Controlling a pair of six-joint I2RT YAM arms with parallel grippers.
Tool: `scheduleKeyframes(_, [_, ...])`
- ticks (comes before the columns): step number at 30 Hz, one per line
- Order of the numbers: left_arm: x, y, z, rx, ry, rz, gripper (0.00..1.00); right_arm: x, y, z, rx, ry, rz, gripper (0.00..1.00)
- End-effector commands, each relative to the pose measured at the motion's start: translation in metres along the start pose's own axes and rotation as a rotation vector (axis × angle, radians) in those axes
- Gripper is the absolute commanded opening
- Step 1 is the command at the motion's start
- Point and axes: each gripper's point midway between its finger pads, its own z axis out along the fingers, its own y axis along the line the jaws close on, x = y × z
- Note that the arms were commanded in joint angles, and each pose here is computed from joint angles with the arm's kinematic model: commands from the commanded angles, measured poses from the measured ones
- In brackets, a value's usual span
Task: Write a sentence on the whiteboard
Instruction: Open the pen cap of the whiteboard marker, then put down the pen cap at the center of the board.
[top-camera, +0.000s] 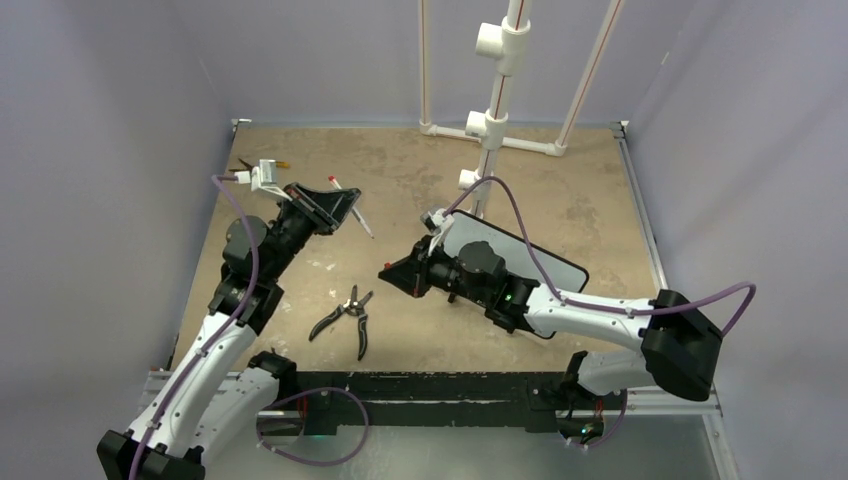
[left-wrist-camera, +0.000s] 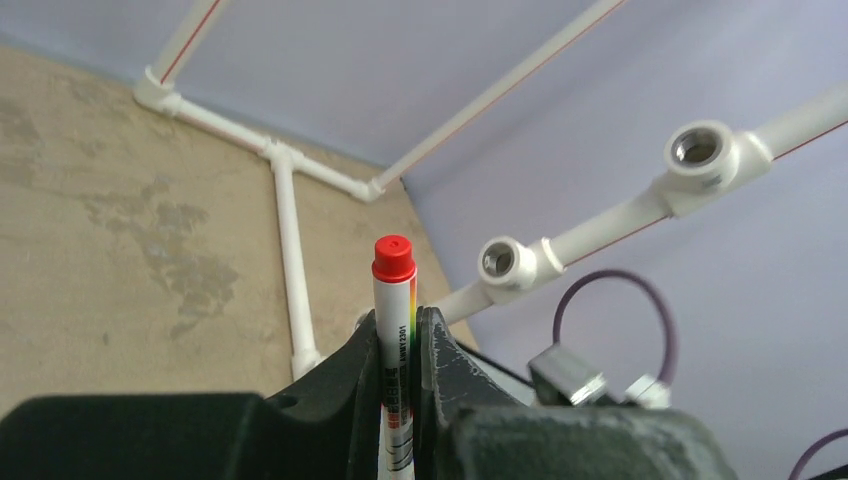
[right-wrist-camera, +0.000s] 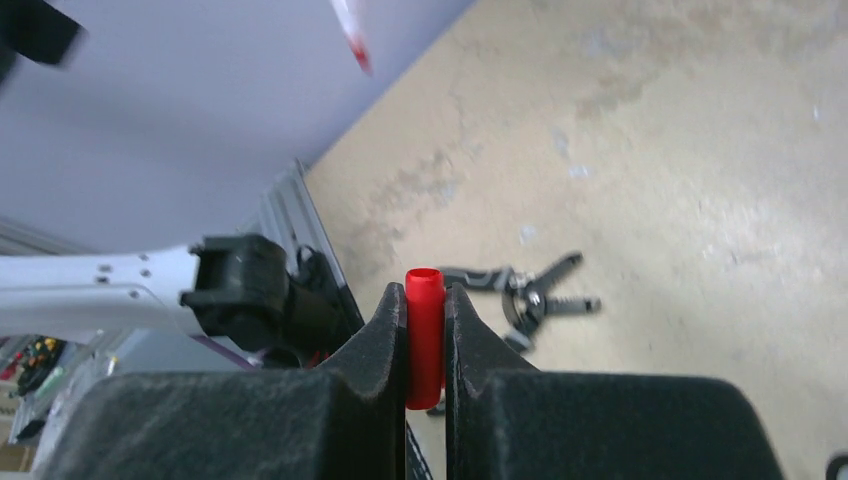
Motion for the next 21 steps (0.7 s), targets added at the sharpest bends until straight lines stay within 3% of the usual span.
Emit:
scheduleKeyframes(1, [-0.043,-0.016,0.000,0.044,-0.188,0.037,0.00,0.014,-0.005,-0.012,0.018,0.036,0.006,0.00])
scheduleKeyframes(9, [-0.040,-0.007,0.004,0.016,-0.174,0.066,0.00,0.021,-0.019,-0.019,0.091,0.048,-0.002,0.00])
scheduleKeyframes(21, [-0.033,0.063,-0.008,-0.302,-0.039,0.499,0.00,0.105,-0.061,-0.028,0.333,0.290,-0.039,0.00])
